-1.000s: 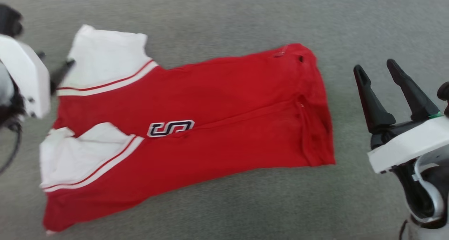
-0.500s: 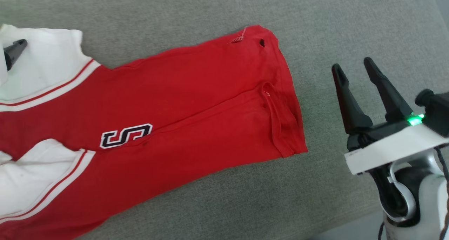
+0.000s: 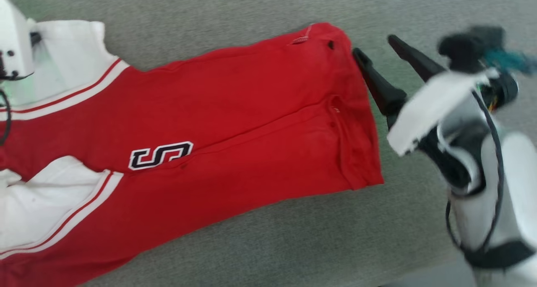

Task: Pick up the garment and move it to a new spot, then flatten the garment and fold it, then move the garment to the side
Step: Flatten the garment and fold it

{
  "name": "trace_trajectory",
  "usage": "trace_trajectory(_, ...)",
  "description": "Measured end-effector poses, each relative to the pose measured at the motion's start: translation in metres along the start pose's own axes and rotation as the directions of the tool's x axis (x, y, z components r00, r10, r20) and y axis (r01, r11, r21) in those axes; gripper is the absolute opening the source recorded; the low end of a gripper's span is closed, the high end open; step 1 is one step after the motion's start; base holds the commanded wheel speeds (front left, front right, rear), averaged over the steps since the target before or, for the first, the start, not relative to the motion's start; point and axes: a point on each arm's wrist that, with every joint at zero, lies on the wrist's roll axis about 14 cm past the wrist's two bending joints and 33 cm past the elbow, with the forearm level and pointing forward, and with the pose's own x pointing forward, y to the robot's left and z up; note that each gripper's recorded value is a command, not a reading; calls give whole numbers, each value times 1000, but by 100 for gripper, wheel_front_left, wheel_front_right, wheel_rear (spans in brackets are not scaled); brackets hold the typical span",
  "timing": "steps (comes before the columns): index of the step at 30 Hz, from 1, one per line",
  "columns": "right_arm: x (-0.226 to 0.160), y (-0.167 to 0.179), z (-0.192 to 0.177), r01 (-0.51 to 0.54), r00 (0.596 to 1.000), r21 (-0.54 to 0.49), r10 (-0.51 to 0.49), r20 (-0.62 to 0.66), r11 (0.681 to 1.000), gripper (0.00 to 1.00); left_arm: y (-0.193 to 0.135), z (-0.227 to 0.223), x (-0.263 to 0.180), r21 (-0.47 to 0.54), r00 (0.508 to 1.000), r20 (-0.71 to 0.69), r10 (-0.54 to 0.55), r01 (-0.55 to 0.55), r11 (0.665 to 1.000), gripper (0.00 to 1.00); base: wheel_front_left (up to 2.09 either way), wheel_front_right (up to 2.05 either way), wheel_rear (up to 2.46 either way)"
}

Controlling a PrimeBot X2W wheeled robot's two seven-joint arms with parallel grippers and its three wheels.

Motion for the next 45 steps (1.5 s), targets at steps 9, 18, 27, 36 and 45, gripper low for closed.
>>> trace_trajectory(9,56,4,-29,-77,943,-93,42,-329,993,100,-1,0,-5,8,1000,14,-3,3,1000,0,0,0,0)
trace_trajectory(18,70,19,-63,-152,799,-132,43,-599,979,0,2,-2,-9,-7,999,38,-4,4,1000,0,0,0,0)
trace_trajectory(27,70,19,-42,-162,844,-154,57,-533,975,0,4,3,-37,14,996,88,-4,3,1000,0,0,0,0)
trace_trajectory(36,48,32,-2,-186,935,-170,121,-333,968,0,0,10,-98,48,987,160,-10,2,999,0,0,0,0)
trace_trajectory(45,10,34,13,-184,963,-200,136,-234,962,0,-4,-21,-146,60,984,178,4,-15,998,0,0,0,0)
